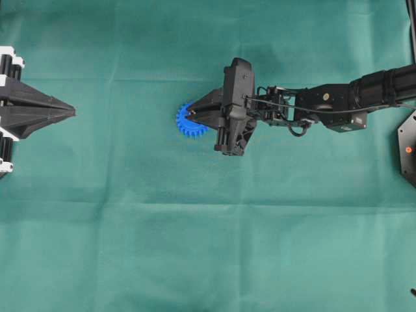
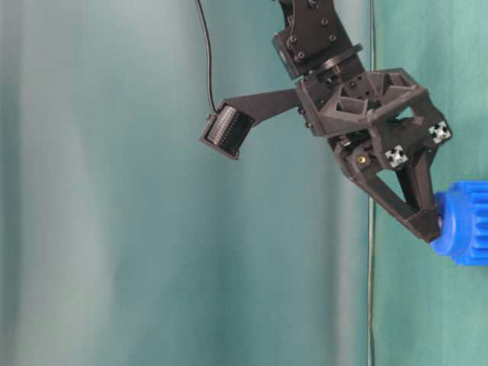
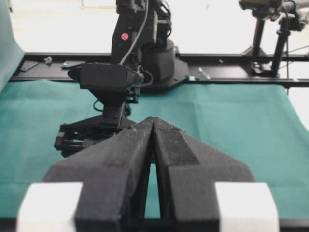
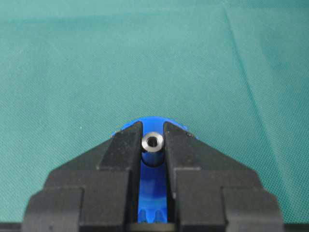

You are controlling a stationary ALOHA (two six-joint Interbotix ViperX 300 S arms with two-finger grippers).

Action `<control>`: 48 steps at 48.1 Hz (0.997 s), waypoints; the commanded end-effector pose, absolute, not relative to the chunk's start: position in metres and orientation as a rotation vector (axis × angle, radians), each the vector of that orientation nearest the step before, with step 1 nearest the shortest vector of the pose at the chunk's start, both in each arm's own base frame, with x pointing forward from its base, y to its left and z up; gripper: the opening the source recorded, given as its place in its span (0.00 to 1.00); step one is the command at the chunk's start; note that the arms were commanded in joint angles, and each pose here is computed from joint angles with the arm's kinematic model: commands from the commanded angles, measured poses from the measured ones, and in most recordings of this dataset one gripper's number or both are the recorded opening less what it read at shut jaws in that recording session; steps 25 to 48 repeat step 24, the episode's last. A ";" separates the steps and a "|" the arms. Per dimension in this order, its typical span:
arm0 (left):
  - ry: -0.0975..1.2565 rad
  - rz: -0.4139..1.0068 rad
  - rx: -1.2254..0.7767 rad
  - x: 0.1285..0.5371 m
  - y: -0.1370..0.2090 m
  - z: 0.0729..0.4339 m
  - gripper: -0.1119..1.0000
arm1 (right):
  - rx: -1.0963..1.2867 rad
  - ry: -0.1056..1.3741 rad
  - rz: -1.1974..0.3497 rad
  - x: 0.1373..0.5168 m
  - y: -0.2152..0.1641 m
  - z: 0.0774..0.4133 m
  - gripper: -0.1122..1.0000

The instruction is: Insert the shaft placed at a random location into the center hole of the small gear at another random location.

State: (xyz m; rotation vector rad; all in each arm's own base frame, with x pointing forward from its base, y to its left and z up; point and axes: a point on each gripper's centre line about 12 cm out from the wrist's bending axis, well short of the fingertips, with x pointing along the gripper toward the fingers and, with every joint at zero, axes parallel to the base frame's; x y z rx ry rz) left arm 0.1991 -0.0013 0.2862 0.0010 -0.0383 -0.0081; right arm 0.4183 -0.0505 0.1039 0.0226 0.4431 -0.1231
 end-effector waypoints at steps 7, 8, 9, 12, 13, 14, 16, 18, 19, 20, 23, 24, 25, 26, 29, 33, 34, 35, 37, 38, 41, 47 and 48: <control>-0.057 -0.009 0.003 0.202 -0.001 0.294 0.10 | 0.025 0.401 -0.123 0.425 -0.050 0.118 0.35; -0.057 -0.009 0.004 0.202 -0.001 0.294 0.10 | 0.024 0.402 -0.123 0.425 -0.050 0.118 0.40; -0.058 -0.010 0.004 0.201 -0.002 0.294 0.10 | 0.025 0.400 -0.123 0.425 -0.050 0.118 0.47; -0.057 -0.010 0.002 0.202 -0.002 0.294 0.10 | 0.023 0.392 -0.123 0.425 -0.050 0.122 0.64; -0.057 -0.010 0.004 0.202 -0.002 0.294 0.10 | 0.023 0.391 -0.123 0.424 -0.050 0.123 0.70; -0.057 -0.009 0.004 0.202 -0.001 0.294 0.10 | 0.023 0.385 -0.123 0.424 -0.050 0.125 0.75; -0.058 -0.010 0.002 0.202 -0.002 0.294 0.10 | 0.022 0.379 -0.123 0.424 -0.050 0.128 0.83; -0.057 -0.010 0.004 0.202 -0.002 0.294 0.10 | 0.022 0.372 -0.123 0.423 -0.050 0.131 0.83; -0.057 -0.010 0.004 0.202 -0.002 0.294 0.10 | 0.022 0.369 -0.122 0.423 -0.049 0.133 0.79; -0.057 -0.010 0.002 0.202 -0.002 0.294 0.10 | 0.022 0.366 -0.123 0.423 -0.050 0.135 0.77; -0.057 -0.010 0.004 0.202 -0.002 0.294 0.10 | 0.021 0.363 -0.121 0.422 -0.049 0.139 0.71; -0.058 -0.010 0.004 0.202 -0.002 0.294 0.10 | 0.021 0.362 -0.121 0.421 -0.049 0.141 0.70; -0.058 -0.010 0.004 0.202 -0.002 0.294 0.10 | 0.021 0.362 -0.121 0.421 -0.049 0.141 0.70; -0.058 -0.010 0.004 0.202 -0.002 0.294 0.10 | 0.021 0.362 -0.121 0.421 -0.049 0.141 0.70; -0.058 -0.010 0.004 0.202 -0.002 0.294 0.10 | 0.021 0.362 -0.121 0.421 -0.049 0.141 0.70; -0.058 -0.010 0.004 0.202 -0.002 0.294 0.10 | 0.021 0.362 -0.121 0.421 -0.049 0.141 0.70; -0.058 -0.010 0.004 0.202 -0.002 0.294 0.10 | 0.021 0.362 -0.121 0.421 -0.049 0.141 0.70; -0.058 -0.010 0.004 0.202 -0.002 0.294 0.10 | 0.021 0.362 -0.121 0.421 -0.049 0.141 0.70; -0.058 -0.010 0.004 0.202 -0.002 0.294 0.10 | 0.021 0.362 -0.121 0.421 -0.049 0.141 0.70; -0.058 -0.010 0.004 0.202 -0.002 0.294 0.10 | 0.021 0.362 -0.121 0.421 -0.049 0.141 0.70; -0.058 -0.010 0.004 0.202 -0.002 0.294 0.10 | 0.021 0.362 -0.121 0.421 -0.049 0.141 0.70; -0.058 -0.010 0.004 0.202 -0.002 0.294 0.10 | 0.021 0.362 -0.121 0.421 -0.049 0.141 0.70; -0.058 -0.010 0.004 0.202 -0.002 0.294 0.10 | 0.021 0.362 -0.121 0.421 -0.049 0.141 0.70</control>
